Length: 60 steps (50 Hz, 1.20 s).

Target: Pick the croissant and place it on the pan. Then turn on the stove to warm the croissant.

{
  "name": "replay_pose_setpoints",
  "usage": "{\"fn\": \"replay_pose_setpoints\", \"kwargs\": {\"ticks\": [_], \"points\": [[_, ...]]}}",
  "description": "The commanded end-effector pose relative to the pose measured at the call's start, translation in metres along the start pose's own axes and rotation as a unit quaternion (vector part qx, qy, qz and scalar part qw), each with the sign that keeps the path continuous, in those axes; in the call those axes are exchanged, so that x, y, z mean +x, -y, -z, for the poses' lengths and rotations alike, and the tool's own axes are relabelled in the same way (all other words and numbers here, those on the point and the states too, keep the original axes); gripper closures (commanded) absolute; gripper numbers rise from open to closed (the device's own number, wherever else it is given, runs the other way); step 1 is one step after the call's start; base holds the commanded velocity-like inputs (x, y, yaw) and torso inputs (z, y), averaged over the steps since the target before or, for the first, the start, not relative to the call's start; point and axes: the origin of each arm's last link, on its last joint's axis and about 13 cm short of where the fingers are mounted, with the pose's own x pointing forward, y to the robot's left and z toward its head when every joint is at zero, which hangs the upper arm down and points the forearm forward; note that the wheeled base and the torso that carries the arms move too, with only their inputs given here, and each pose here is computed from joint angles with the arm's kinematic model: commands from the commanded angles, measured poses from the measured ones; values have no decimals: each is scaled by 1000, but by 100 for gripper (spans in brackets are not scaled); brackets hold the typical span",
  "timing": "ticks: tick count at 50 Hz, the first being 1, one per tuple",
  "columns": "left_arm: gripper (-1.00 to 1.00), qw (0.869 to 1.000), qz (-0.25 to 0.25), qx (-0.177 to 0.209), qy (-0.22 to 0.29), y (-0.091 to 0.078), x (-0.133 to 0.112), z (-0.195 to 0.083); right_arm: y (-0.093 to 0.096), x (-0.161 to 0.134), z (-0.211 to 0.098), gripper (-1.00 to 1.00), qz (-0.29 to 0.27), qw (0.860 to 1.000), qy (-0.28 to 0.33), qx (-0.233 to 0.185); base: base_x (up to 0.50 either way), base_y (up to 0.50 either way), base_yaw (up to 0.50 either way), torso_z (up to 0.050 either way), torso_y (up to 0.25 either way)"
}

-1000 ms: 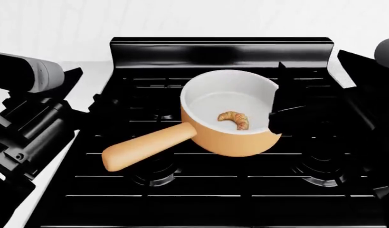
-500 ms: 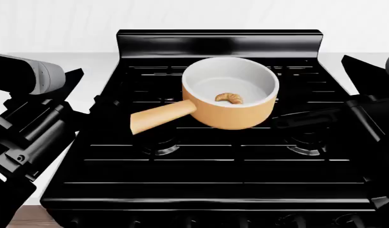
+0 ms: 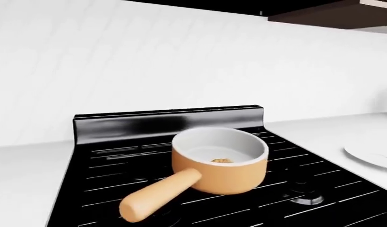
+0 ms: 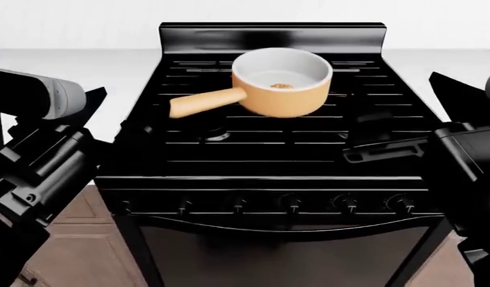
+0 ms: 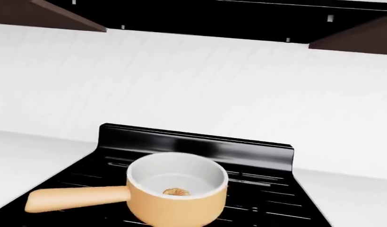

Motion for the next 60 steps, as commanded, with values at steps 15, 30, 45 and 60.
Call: {"fn": "replay_pose_setpoints", "kwargs": {"ticks": [15, 30, 45, 60], "points": [[-100, 999, 9, -7, 30, 0, -1, -3, 0, -1, 3, -100, 1, 1000, -3, -7, -122, 0, 0, 0, 0], [-100, 999, 10, 1, 35, 2, -3, -3, 0, -11, 3, -100, 3, 1000, -3, -4, 0, 0, 0, -7, 0], [-100, 999, 11, 7, 41, 3, -6, -4, 0, -15, 6, -100, 9, 1000, -3, 0, 0, 0, 0, -50, 0], [-100, 999, 9, 11, 45, 3, -7, -4, -4, -32, 7, -100, 15, 1000, -14, 6, 0, 0, 0, -50, 0]]}}
